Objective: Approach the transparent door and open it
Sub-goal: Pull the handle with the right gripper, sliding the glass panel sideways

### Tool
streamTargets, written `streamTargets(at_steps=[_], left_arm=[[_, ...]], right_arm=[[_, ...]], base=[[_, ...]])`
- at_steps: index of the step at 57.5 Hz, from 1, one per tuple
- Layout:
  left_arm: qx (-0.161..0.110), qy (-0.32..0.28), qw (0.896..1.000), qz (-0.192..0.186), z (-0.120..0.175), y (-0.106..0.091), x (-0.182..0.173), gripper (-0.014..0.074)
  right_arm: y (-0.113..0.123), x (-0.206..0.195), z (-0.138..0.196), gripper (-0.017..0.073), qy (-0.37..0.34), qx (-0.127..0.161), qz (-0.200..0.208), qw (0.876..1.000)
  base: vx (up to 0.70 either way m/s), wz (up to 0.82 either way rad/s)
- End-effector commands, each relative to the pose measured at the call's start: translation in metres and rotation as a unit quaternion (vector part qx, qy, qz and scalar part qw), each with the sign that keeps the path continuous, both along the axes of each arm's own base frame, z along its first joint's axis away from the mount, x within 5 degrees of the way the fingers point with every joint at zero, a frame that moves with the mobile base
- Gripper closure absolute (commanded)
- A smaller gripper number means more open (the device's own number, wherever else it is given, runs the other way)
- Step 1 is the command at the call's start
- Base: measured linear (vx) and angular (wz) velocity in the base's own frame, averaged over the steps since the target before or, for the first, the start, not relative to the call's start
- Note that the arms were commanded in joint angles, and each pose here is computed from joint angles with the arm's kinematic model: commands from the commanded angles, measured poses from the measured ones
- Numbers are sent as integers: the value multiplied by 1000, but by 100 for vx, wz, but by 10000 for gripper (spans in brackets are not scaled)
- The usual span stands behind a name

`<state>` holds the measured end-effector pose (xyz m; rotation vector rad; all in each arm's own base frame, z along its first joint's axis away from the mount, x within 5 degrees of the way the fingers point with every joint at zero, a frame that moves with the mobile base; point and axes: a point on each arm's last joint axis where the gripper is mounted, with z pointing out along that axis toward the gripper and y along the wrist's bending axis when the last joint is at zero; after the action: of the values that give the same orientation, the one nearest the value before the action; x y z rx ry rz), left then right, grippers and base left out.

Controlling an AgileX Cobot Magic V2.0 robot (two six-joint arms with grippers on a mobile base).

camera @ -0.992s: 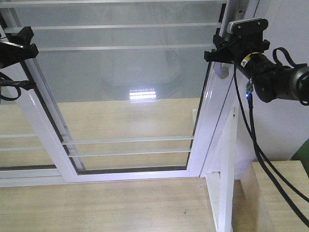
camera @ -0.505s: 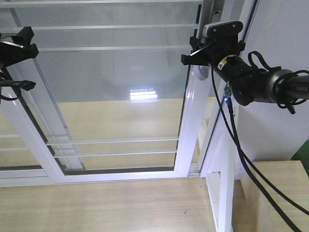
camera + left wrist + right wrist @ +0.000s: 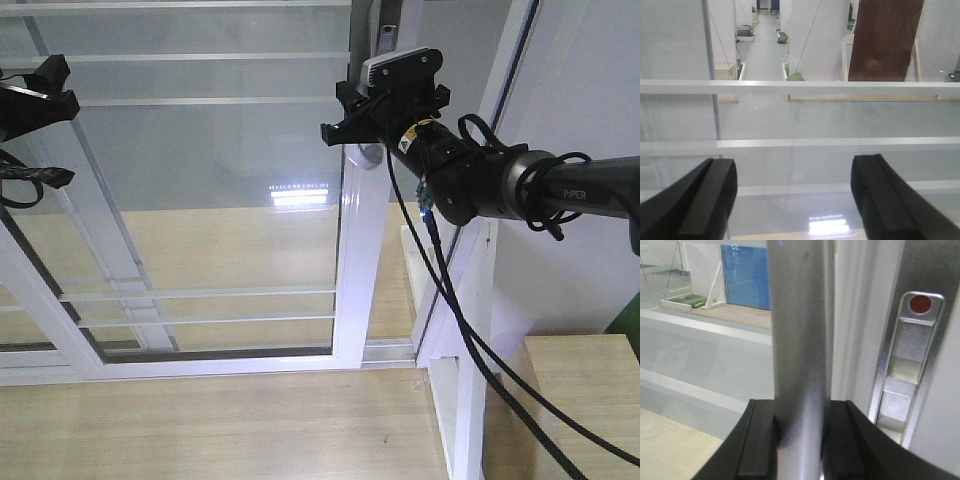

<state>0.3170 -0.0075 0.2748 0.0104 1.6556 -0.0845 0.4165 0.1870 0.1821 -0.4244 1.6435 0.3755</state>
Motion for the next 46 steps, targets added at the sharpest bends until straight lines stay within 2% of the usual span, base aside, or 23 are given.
streamTargets(at_steps=[1,16,46], left_arm=[[-10,-74,997,-3,29,-1,-2,8],[-11,-74,997,-3,29,-1,-2,8],[-11,-73,997,-3,28,-1,-2,8]], right_arm=[[39,-37,56,568,-141,-1,115,983],[67,-55,57,568,-148,6,154,977],[97,-80,59,568,-163,13,210,964]], base=[[0,0],[0,0],[0,0]])
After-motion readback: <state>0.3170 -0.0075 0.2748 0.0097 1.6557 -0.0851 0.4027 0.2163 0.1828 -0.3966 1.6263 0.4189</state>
